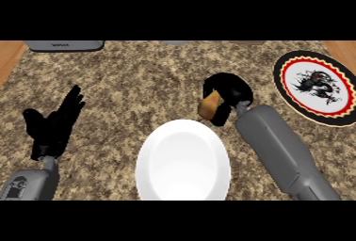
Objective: Pick the pear from the plate and place it in the plate
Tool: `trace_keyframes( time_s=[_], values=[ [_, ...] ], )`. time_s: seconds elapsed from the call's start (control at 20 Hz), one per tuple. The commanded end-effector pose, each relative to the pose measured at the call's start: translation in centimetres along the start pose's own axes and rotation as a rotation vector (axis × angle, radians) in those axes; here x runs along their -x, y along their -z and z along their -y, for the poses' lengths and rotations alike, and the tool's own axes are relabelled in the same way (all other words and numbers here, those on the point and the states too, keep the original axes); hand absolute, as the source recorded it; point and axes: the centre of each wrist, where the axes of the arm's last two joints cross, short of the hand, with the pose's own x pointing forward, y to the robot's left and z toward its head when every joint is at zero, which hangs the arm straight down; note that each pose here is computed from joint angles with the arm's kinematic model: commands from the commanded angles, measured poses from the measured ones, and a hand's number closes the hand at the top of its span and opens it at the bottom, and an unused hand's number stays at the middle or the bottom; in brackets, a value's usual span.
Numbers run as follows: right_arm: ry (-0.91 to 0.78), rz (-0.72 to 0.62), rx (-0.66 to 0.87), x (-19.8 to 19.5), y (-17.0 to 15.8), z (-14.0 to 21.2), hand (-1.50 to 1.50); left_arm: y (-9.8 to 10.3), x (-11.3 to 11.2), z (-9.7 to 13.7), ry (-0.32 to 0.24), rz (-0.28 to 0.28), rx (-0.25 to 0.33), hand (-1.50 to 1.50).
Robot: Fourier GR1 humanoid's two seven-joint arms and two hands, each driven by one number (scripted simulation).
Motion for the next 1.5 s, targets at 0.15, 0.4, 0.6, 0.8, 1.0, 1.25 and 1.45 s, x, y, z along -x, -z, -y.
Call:
trace_keyframes(
  time_s=[0.15,0.4,0.6,0.8,1.0,1.25,1.45],
  values=[
    [-0.007,-0.161,0.689,1.4,-1.3,6.2,1.50,0.0,0.2,-0.8,0.001,-0.011,-0.014,0.00],
    [0.003,-0.315,0.905,3.3,-2.0,6.4,1.50,0.8,0.8,-0.8,-0.005,-0.002,-0.012,0.00],
    [0.125,-0.420,0.944,5.5,-2.4,7.6,1.50,-0.2,0.6,-1.5,0.016,0.005,0.021,0.00],
    [0.199,-0.453,0.985,10.3,-4.8,8.8,1.50,-0.1,0.3,0.0,-0.003,0.013,0.011,0.00],
    [0.179,-0.527,1.001,14.8,-6.2,9.7,1.50,1.3,-0.4,0.3,-0.006,0.004,0.027,0.00],
    [0.190,-0.578,0.996,20.1,-7.4,10.1,1.50,-0.7,0.7,0.8,-0.006,-0.009,0.013,0.00],
    [0.116,-0.630,0.897,23.3,-8.9,9.3,1.50,0.1,0.8,1.6,-0.003,0.011,0.017,0.00]
  ],
)
